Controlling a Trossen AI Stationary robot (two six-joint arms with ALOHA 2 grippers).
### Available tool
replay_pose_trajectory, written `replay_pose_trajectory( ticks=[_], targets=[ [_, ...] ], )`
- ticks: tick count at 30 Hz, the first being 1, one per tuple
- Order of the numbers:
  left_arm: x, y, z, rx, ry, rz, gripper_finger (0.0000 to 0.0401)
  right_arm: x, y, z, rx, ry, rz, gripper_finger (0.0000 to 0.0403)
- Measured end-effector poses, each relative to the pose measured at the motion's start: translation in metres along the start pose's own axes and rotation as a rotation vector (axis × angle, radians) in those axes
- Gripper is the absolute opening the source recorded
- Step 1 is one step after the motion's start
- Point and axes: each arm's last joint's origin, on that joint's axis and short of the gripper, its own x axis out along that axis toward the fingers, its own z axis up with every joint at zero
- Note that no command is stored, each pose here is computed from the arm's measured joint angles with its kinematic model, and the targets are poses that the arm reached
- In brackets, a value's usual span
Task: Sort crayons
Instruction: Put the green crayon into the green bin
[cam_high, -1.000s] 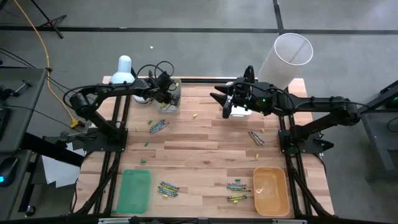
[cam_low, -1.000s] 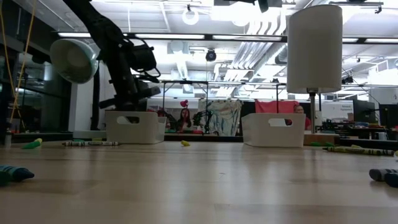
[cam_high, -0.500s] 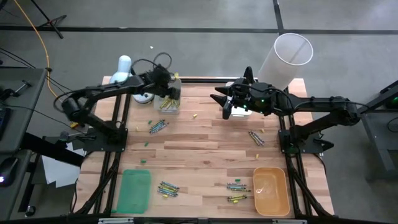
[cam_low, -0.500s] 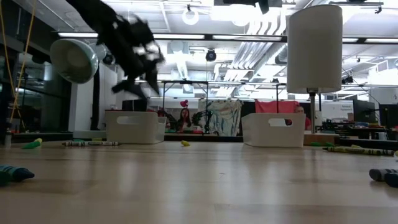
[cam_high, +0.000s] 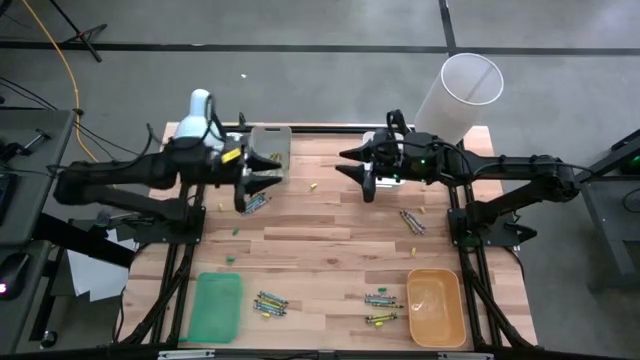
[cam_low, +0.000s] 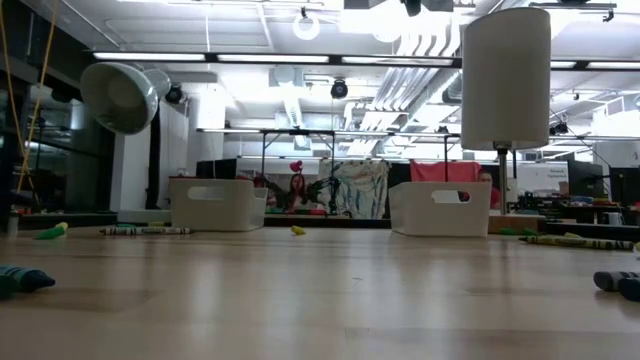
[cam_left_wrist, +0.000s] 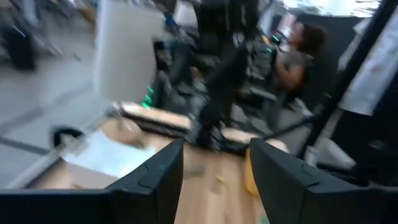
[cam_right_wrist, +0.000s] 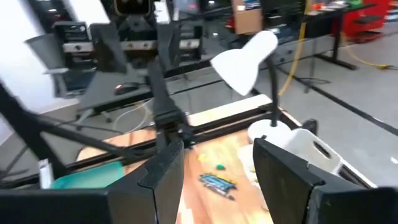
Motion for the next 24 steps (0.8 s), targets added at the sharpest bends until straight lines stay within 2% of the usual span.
replay_pose_trajectory(
  ticks=[3, 6, 17, 24],
  targets=[
    [-0.0037, -0.0087, 0.0029, 0.060, -0.057, 0.060, 0.0168, 0.0000, 0.0009, 0.0006, -0.004, -0.004, 0.020, 0.0185],
    [-0.0040, -0.0102, 0.0042, 0.079, -0.077, 0.076, 0.0168, 0.0000, 0.0007, 0.0006, -0.004, -0.004, 0.020, 0.0185],
    [-0.0039, -0.0099, 0.0033, 0.020, -0.070, 0.075, 0.0168, -0.0001, 0.0007, -0.0002, -0.005, 0.006, 0.022, 0.0185],
    [-0.0039, -0.0099, 0.0032, 0.021, -0.069, 0.075, 0.0168, -0.0005, 0.0004, -0.0069, 0.039, 0.082, 0.045, 0.0185]
  ],
)
